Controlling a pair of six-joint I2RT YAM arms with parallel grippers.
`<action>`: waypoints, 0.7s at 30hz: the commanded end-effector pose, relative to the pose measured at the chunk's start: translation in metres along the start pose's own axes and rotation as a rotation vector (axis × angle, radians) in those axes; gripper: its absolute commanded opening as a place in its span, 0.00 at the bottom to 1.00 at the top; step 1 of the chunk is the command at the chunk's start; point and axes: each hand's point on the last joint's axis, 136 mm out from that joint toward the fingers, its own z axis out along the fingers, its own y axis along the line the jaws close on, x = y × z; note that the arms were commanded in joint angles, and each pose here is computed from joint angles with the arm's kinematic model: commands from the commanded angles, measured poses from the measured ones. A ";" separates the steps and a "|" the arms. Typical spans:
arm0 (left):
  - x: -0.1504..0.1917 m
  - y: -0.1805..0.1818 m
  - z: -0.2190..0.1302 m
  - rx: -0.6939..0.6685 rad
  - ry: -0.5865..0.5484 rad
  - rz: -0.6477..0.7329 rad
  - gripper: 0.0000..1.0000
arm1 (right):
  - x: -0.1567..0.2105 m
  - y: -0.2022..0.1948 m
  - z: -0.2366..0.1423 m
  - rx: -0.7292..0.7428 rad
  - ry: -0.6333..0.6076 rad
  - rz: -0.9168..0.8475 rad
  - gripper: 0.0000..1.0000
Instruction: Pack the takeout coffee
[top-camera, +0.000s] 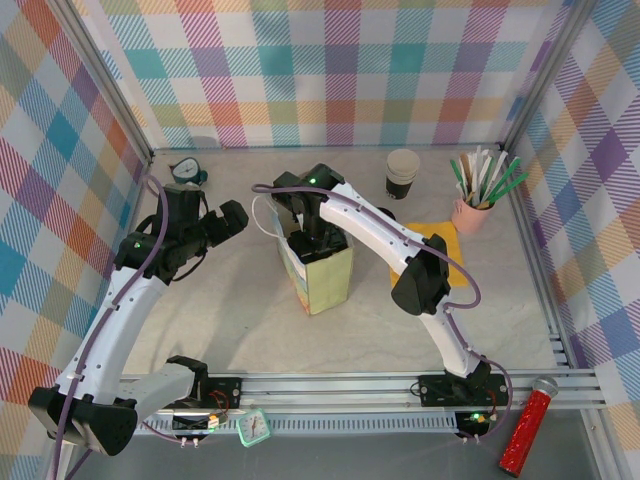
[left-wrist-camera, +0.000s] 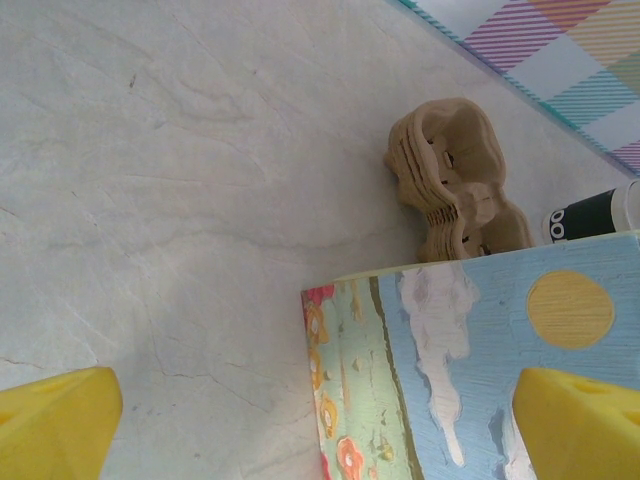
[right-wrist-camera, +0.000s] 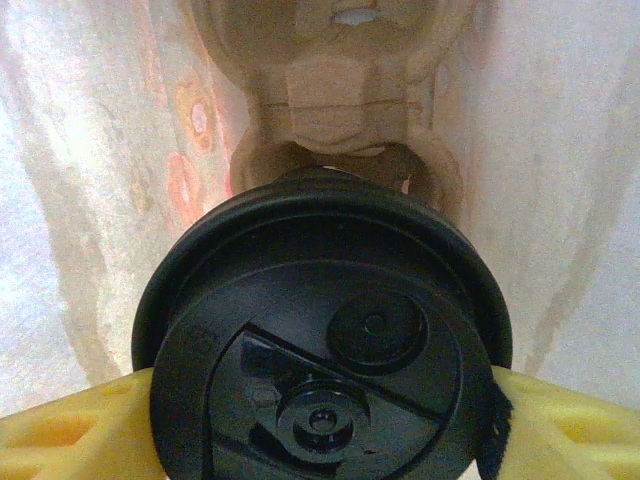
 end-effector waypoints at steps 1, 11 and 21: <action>-0.006 -0.004 -0.004 0.024 -0.022 -0.002 1.00 | 0.029 -0.019 -0.006 0.079 0.092 0.006 0.72; -0.005 -0.004 -0.004 0.027 -0.019 -0.006 1.00 | 0.028 -0.018 -0.005 0.072 0.089 0.006 0.72; -0.004 -0.004 -0.004 0.030 -0.017 -0.008 1.00 | 0.028 -0.018 -0.005 0.068 0.086 0.010 0.73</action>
